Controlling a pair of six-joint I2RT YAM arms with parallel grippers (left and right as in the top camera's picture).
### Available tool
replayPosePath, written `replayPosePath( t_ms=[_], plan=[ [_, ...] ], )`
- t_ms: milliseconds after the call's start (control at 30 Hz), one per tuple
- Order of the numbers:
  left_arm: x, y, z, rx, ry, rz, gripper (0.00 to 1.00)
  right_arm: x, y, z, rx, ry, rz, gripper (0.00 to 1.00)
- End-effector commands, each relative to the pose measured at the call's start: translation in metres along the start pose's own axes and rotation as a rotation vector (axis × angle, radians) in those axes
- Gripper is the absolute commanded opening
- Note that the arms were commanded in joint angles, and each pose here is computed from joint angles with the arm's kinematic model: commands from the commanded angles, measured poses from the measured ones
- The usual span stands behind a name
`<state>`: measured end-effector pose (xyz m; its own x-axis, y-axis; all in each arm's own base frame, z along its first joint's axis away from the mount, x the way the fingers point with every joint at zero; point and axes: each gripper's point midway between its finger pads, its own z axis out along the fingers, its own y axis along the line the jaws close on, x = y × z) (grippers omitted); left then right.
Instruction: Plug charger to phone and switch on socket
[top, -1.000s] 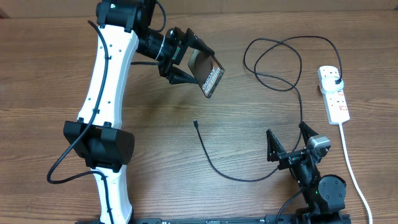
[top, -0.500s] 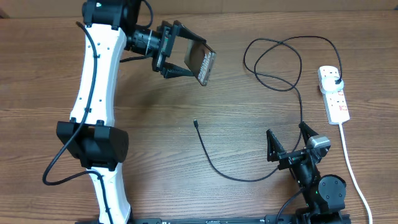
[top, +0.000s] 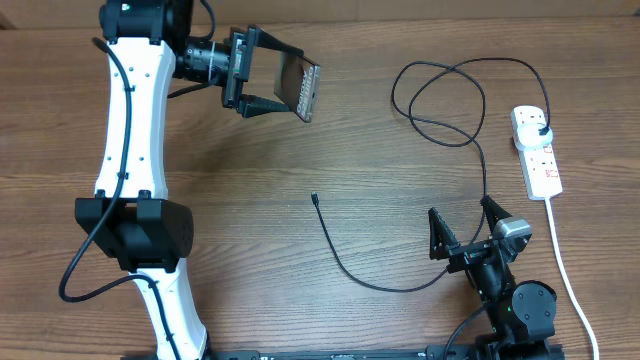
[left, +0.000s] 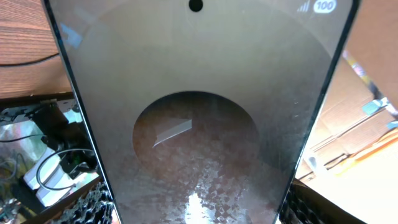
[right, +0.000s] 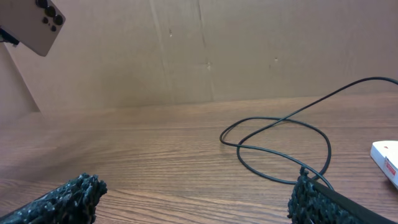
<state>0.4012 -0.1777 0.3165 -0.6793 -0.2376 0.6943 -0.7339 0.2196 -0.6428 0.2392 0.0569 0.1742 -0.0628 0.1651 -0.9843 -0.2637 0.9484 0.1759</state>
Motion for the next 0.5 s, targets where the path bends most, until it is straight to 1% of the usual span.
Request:
replayPosePath(
  t_ms=[0,467],
  plan=[
    [0.0219,-0.0104,-0.0104,0.056,0.036,0.021,0.2,0.0023,-0.0018,0.0002,0.009,-0.002,0.003,1.0],
    [0.0229,-0.0111,-0.0105,0.059,0.042,0.015,0.19,0.0023,-0.0019,0.0002,0.009,-0.002,0.003,1.0]
  ],
)
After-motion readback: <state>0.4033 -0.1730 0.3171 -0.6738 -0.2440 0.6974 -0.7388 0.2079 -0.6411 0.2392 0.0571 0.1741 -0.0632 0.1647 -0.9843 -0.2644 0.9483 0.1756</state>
